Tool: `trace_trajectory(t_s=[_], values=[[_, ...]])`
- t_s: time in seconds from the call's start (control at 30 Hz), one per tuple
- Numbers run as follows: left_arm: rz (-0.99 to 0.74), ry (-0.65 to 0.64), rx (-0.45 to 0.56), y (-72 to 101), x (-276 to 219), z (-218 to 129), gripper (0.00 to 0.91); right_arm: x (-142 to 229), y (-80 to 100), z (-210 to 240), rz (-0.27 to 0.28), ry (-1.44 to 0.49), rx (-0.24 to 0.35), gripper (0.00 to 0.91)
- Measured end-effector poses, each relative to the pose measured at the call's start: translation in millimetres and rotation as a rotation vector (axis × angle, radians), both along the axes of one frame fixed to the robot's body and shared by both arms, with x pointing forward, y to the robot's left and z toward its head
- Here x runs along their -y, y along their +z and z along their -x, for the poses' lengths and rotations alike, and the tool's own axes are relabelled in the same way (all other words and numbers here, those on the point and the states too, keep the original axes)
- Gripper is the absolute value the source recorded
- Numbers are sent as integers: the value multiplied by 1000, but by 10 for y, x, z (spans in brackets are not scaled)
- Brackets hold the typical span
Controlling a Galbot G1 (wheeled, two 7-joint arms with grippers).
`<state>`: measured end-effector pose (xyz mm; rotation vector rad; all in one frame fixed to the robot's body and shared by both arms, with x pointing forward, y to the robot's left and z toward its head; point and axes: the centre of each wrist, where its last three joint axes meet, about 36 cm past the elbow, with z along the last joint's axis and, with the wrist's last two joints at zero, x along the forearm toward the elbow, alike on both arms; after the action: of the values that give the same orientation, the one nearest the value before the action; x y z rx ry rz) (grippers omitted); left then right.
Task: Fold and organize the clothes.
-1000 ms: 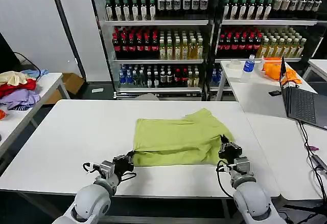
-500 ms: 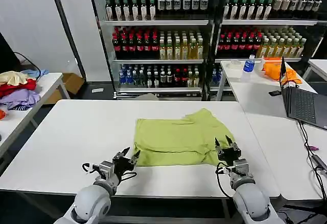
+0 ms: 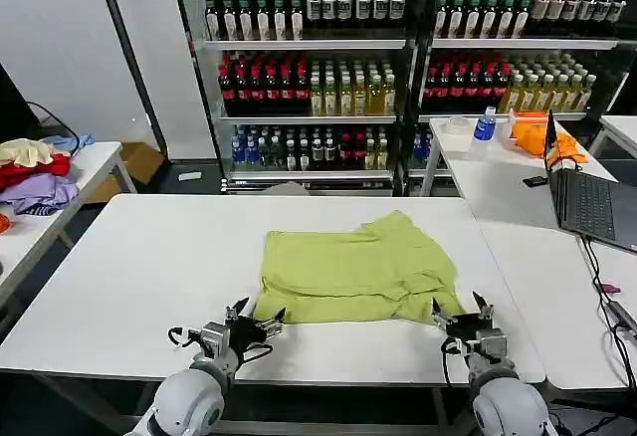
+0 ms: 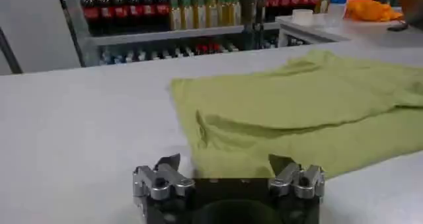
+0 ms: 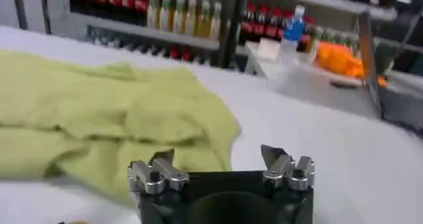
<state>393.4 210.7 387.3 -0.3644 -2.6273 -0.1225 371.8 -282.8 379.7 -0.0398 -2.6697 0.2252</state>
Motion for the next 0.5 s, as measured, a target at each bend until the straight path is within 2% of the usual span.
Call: trace_trajectory(t_s=[0.5], values=[[10, 6, -27, -102, 12, 37, 20, -19, -15, 110, -32, 3, -53, 0]])
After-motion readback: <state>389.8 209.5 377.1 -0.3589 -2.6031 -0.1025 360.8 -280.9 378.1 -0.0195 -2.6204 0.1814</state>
